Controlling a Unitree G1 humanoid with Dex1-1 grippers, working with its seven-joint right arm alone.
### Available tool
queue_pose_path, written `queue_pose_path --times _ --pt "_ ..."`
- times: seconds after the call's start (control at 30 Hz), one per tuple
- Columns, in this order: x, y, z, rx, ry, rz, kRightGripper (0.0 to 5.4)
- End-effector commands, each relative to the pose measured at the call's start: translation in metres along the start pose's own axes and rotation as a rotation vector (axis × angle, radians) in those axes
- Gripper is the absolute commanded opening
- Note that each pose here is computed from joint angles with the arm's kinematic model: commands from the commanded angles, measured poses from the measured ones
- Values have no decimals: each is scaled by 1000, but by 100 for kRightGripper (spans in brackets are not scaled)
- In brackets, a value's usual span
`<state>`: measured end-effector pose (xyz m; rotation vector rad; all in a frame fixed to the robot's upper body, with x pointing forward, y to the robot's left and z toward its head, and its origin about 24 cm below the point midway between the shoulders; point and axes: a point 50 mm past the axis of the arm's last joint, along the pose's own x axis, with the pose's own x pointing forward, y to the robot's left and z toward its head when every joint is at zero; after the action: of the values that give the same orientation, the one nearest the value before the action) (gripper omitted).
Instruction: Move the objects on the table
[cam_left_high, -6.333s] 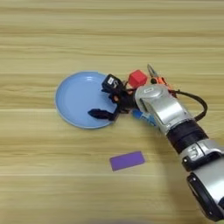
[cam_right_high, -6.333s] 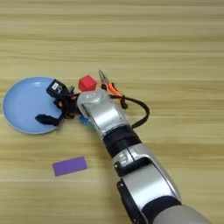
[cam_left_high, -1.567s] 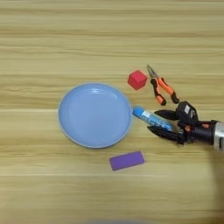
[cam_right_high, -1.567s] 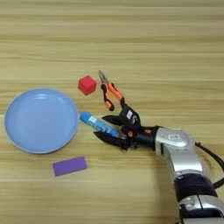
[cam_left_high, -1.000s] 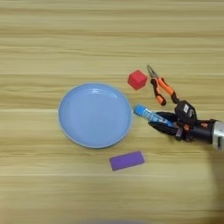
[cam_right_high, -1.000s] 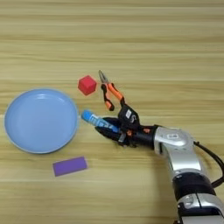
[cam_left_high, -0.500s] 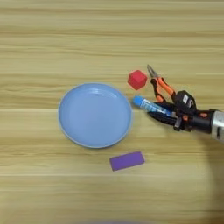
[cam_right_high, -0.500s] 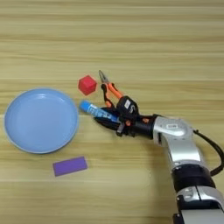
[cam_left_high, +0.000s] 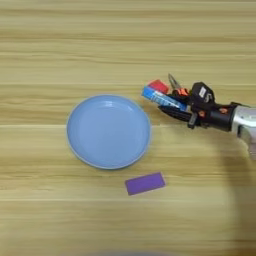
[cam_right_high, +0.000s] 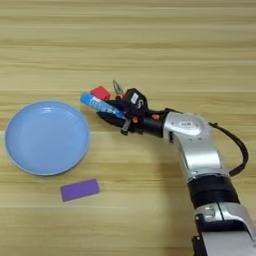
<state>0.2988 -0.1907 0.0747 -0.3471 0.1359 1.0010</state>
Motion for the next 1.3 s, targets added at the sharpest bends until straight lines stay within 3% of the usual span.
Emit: queue_pose_path --times 0.03,0.27,0.63,0.87,1.03,1.07,1.3 --pt "17 -13 46 -134 -90 -40 140" --pt "45 5 53 -124 -109 16 140" --pt "75 27 23 59 -67 31 140" --pt "81 33 9 135 -31 43 140" --pt "82 38 7 146 -26 81 140" --pt "82 39 7 144 -29 87 169" --pt "82 40 19 132 -67 101 238"
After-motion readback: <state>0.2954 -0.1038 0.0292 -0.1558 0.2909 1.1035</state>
